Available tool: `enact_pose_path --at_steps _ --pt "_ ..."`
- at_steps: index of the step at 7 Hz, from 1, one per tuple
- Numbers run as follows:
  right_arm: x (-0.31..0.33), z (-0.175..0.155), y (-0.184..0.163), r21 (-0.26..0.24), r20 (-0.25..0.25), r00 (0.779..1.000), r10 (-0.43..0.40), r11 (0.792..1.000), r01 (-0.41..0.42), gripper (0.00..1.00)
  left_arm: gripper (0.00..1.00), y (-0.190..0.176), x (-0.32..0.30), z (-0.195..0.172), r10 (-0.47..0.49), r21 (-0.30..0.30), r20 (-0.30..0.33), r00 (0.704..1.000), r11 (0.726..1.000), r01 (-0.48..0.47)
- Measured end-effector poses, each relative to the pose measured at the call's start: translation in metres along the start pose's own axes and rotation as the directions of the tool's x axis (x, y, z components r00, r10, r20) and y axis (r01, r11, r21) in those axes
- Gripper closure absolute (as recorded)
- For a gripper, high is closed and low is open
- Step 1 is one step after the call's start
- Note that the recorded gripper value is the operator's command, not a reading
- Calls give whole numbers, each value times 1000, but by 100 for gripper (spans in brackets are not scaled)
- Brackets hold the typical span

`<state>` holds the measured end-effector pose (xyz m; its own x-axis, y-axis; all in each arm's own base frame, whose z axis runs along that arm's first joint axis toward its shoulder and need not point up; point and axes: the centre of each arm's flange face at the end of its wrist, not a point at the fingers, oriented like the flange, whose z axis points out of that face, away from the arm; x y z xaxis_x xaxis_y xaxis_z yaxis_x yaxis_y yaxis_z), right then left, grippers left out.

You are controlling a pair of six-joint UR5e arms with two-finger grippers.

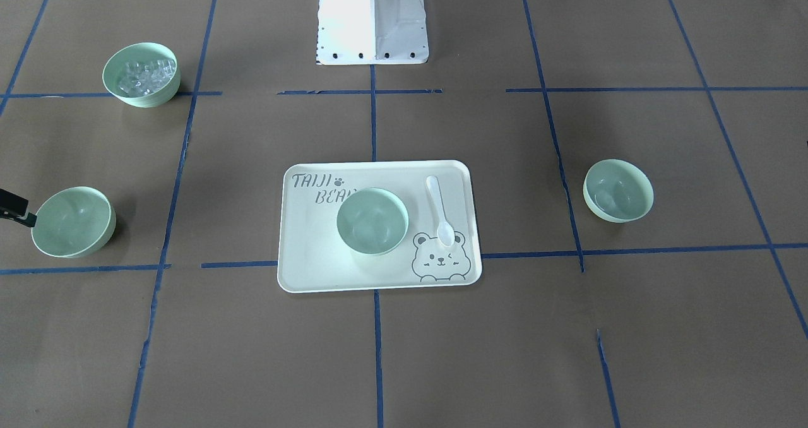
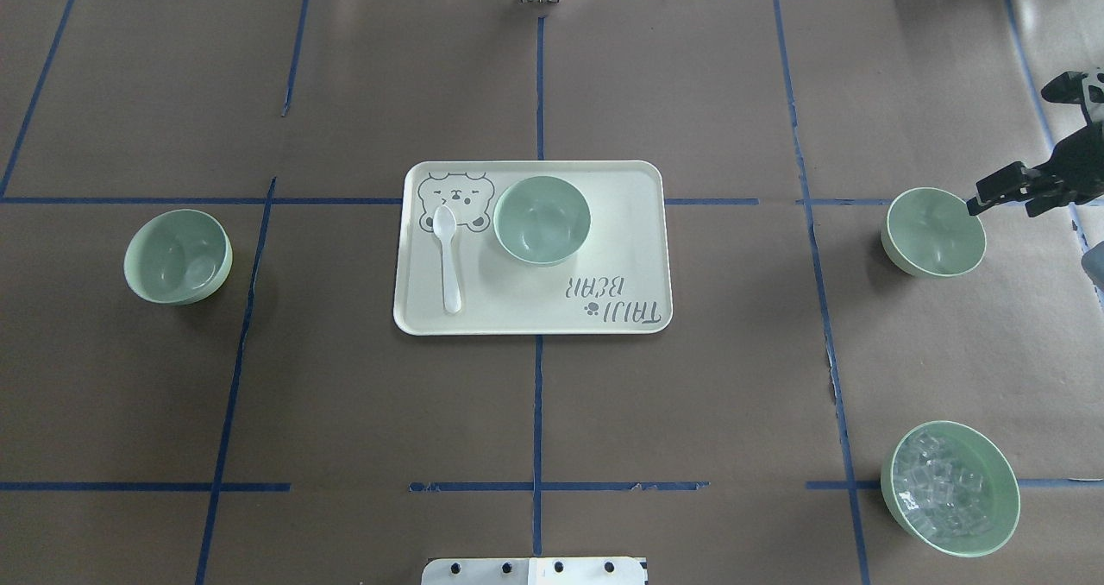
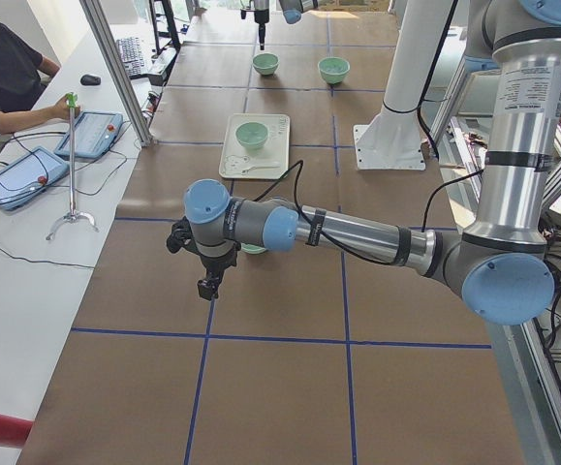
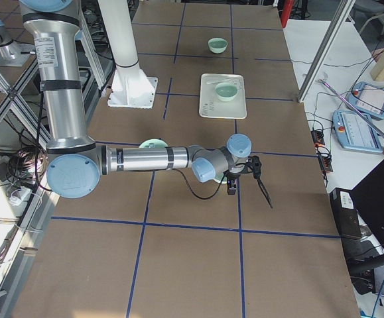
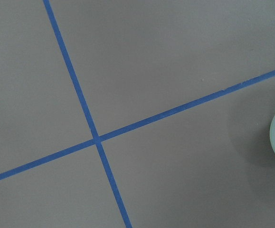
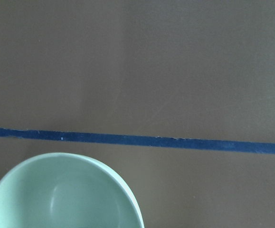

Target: Stack green bowls together

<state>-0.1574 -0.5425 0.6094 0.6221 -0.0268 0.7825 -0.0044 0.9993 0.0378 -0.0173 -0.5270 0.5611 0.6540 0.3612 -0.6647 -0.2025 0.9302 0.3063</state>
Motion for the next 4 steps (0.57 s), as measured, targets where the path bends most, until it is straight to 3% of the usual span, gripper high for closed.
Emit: enact_pose_path --at_steps 2,4 --pt "-12 24 3 -21 7 1000 -5 1000 5 100 0 -1 1 -1 4 1 5 1000 1000 -4" --pt "-11 31 7 -24 -6 1000 -4 1000 4 100 0 -1 2 -2 8 4 8 1000 1000 -8"
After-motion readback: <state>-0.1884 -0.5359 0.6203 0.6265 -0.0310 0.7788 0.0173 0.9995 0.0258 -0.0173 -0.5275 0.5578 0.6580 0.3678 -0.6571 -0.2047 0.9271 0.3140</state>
